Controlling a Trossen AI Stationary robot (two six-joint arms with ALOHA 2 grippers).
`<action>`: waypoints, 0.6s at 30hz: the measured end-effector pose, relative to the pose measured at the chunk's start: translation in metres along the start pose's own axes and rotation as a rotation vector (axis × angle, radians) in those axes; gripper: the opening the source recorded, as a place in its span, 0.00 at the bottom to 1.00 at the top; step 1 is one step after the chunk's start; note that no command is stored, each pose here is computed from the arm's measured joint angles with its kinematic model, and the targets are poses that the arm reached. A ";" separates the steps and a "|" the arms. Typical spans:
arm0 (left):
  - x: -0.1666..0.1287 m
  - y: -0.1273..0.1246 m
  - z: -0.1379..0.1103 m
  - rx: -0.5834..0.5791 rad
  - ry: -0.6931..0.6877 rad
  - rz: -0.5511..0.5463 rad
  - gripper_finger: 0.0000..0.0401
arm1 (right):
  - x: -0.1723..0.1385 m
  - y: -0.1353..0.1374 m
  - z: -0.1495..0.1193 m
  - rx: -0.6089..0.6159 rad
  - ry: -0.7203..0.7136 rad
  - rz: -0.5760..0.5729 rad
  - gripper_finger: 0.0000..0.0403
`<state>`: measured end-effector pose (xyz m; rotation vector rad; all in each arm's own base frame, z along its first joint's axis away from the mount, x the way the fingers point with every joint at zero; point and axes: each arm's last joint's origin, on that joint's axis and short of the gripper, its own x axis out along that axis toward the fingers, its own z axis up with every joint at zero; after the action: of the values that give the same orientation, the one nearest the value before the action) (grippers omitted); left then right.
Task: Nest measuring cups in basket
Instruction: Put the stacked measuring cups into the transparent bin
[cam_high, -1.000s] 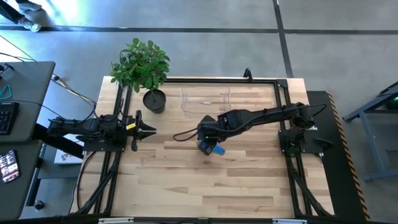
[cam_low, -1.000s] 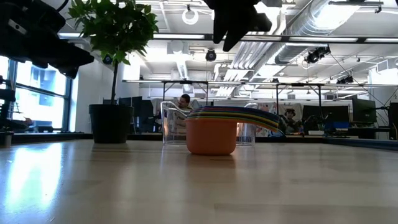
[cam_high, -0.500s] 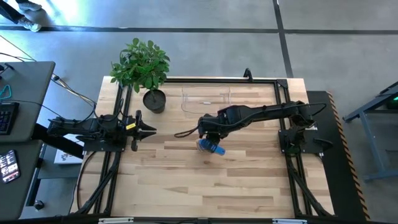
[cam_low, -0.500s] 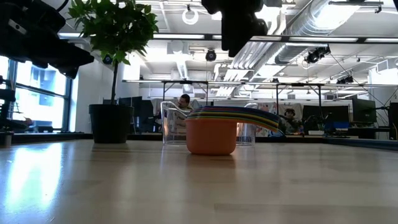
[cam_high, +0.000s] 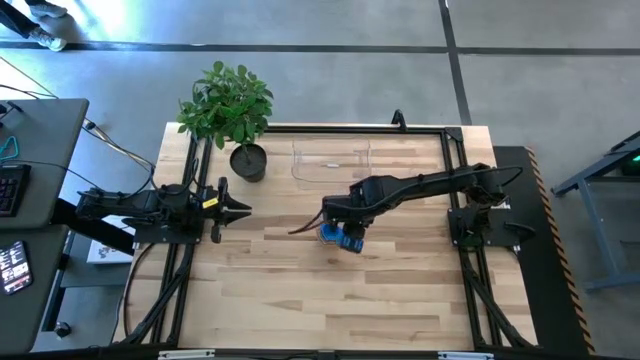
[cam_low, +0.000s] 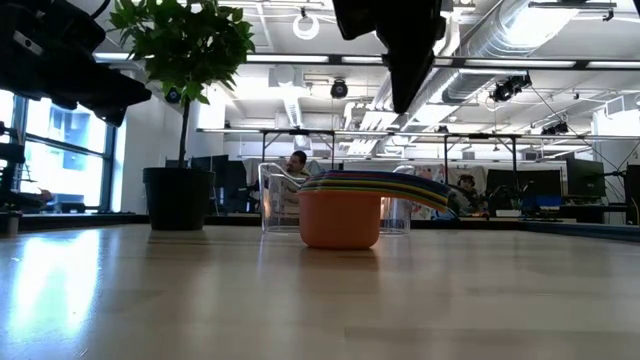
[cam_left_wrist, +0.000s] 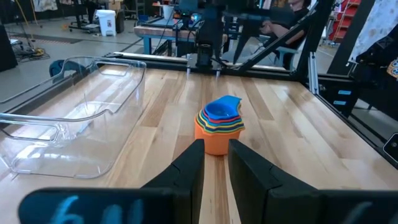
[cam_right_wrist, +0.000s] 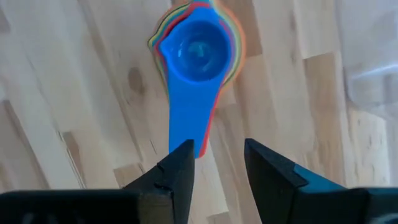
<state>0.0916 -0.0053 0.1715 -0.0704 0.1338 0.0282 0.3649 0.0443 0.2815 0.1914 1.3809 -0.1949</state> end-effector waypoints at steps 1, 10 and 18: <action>0.000 0.000 0.000 0.000 0.000 0.000 0.16 | 0.003 0.001 -0.001 -0.016 0.001 0.003 0.33; 0.000 0.000 0.000 0.000 0.000 0.000 0.16 | 0.028 0.004 -0.002 -0.043 -0.034 0.029 0.55; 0.000 0.000 0.000 0.000 0.000 0.000 0.16 | 0.064 0.004 -0.012 -0.017 -0.014 0.091 0.71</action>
<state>0.0916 -0.0053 0.1716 -0.0707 0.1334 0.0282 0.3656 0.0494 0.2165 0.2375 1.3561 -0.1085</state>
